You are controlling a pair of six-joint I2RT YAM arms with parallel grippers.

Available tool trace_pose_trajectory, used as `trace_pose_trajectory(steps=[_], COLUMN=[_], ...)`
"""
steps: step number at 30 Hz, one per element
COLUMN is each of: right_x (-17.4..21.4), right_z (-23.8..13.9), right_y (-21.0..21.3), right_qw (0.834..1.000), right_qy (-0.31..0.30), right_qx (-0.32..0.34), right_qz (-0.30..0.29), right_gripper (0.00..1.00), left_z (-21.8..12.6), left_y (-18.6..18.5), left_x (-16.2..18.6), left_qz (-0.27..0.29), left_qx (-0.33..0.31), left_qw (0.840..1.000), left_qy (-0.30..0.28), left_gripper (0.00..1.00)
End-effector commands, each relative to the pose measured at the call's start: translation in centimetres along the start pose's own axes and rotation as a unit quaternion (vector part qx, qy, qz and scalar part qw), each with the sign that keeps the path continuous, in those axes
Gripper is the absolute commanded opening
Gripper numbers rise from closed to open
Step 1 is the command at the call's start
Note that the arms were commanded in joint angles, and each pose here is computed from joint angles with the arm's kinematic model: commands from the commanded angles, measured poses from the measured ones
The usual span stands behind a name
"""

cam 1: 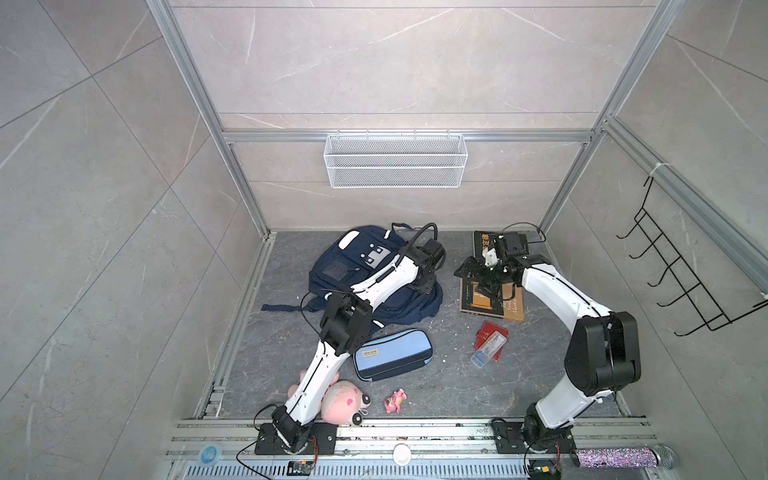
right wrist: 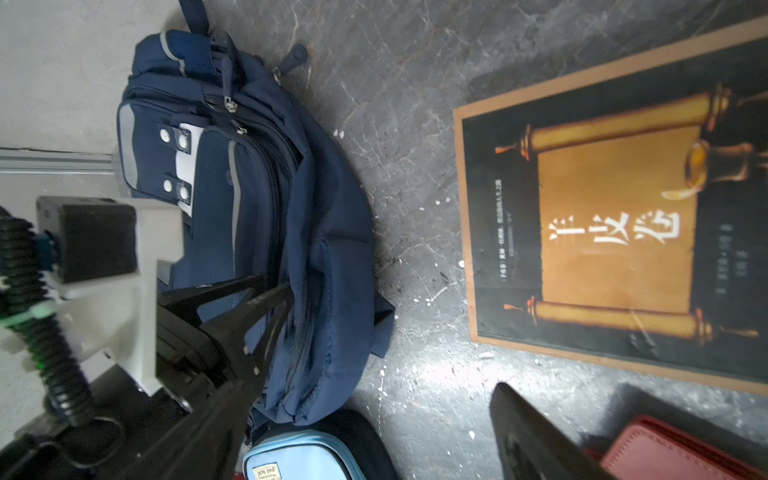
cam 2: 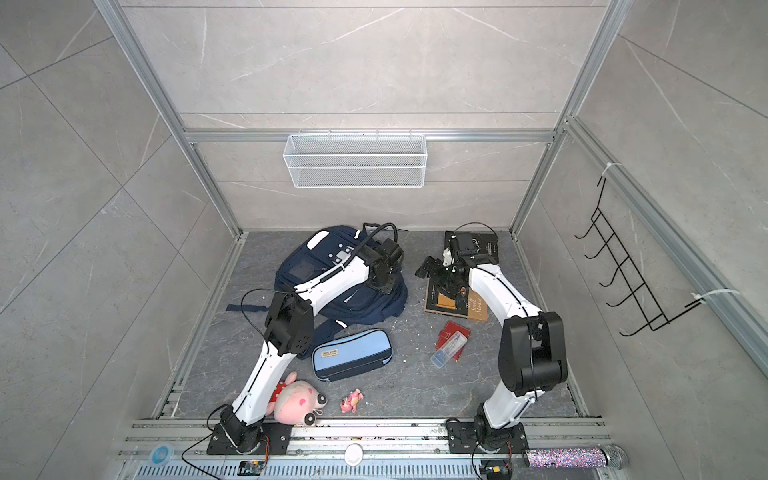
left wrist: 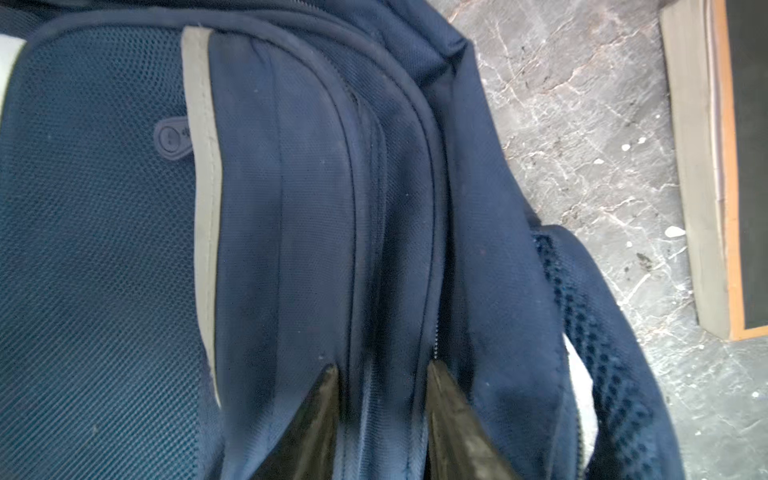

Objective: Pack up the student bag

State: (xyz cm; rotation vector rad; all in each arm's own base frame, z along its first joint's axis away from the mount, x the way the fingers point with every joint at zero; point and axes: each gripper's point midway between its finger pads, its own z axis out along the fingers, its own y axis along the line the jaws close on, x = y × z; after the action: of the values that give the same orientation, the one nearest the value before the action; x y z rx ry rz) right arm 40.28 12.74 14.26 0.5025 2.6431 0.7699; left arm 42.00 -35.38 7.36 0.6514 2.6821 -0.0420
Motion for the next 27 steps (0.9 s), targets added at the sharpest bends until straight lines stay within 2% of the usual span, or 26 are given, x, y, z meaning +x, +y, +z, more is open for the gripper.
trace_pose_trajectory(steps=[1,4,6,7,10,15,17,20,27], right_x=[0.0,-0.5,-0.8,-0.9,-1.0,-0.7,-0.6,-0.5,-0.7], right_z=[-0.8,-0.8,-0.7,-0.7,-0.5,-0.2,0.0,0.2,0.6], right_y=[0.3,0.8,1.1,1.3,1.5,1.2,1.1,1.1,1.3], right_qw=[1.0,1.0,1.0,1.0,0.999,0.999,0.999,0.999,0.999], right_qy=[-0.013,-0.017,-0.018,-0.019,-0.02,-0.017,-0.017,-0.017,-0.009], right_qx=[-0.006,-0.013,-0.017,-0.021,-0.029,-0.03,-0.031,-0.035,-0.039], right_qz=[0.0,-0.004,-0.006,-0.007,-0.006,-0.008,-0.007,-0.006,-0.01], right_gripper=[0.96,0.98,0.99,0.99,0.99,0.99,0.99,0.99,0.99], left_z=[-2.2,-3.4,-3.9,-2.2,-2.2,-4.6,-5.7,-5.1,-2.8], left_y=[1.3,1.7,2.2,2.3,2.4,2.3,2.6,3.4,3.0], left_x=[-0.4,-0.7,-0.9,-0.2,-0.2,-1.2,-1.5,-1.2,-0.8], left_qz=[-0.023,-0.024,-0.023,-0.019,-0.021,-0.038,-0.066,-0.1,-0.08], left_qx=[0.009,0.002,-0.01,-0.02,-0.026,-0.004,0.019,0.054,0.045], left_qw=[1.0,1.0,1.0,1.0,0.999,0.999,0.998,0.993,0.996], left_qy=[-0.009,-0.012,-0.01,0.009,0.014,-0.011,-0.017,-0.016,0.003], left_gripper=[0.39,0.54,0.58,0.58,0.58,0.56,0.56,0.57,0.58])
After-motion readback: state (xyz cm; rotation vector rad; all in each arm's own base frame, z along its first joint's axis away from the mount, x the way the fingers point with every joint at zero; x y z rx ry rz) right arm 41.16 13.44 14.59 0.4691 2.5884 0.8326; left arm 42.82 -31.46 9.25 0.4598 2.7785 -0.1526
